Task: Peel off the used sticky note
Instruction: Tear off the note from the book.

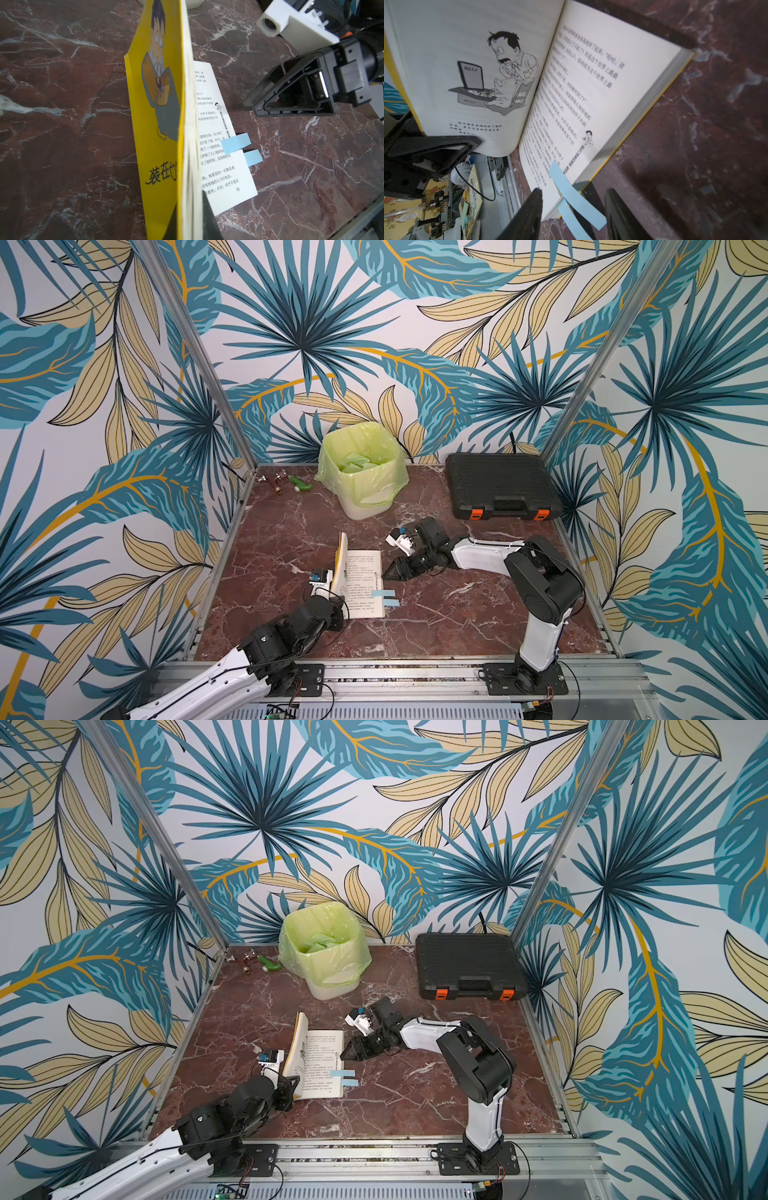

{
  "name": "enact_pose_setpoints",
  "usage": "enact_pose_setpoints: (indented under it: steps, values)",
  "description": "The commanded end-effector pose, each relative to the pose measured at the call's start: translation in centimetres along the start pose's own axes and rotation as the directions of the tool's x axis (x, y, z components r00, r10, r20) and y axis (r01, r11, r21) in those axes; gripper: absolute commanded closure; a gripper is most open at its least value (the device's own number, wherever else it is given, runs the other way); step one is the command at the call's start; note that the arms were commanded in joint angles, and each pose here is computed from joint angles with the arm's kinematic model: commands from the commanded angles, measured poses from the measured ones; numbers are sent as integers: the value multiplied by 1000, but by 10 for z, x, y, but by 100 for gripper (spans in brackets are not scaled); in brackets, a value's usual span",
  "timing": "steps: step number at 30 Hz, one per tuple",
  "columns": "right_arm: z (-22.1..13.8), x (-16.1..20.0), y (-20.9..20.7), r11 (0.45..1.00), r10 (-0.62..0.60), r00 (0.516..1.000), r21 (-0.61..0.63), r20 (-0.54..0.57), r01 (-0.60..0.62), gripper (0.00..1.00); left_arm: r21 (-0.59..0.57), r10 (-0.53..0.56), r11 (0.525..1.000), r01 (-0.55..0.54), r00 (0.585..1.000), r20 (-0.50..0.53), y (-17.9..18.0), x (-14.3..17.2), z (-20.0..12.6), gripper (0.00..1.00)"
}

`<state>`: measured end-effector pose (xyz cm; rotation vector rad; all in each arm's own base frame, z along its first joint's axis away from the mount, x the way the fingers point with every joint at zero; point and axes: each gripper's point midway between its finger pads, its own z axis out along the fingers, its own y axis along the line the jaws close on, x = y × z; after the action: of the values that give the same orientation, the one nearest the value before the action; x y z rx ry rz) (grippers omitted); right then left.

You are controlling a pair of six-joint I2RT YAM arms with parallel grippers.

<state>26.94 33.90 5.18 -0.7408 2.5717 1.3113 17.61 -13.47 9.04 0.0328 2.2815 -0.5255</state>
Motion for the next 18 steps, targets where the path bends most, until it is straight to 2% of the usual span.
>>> enact_pose_setpoints:
  steps: [1, 11, 18]
  values:
    - [13, 18, -3, 1000, 1, 998, -28, -62, -3, 47, -21, 8, 1000, -8, 1000, 7, 3, -2, -1, 100]
    - [32, 31, -2, 998, 10, 992, -65, -124, -18, 45, -21, 9, 1000, -9, 1000, 8, 4, -2, 0, 100]
    - [26, 44, 4, 997, 11, 990, -73, -139, -21, 53, -16, 14, 1000, -14, 1000, 14, 1, -5, 1, 100]
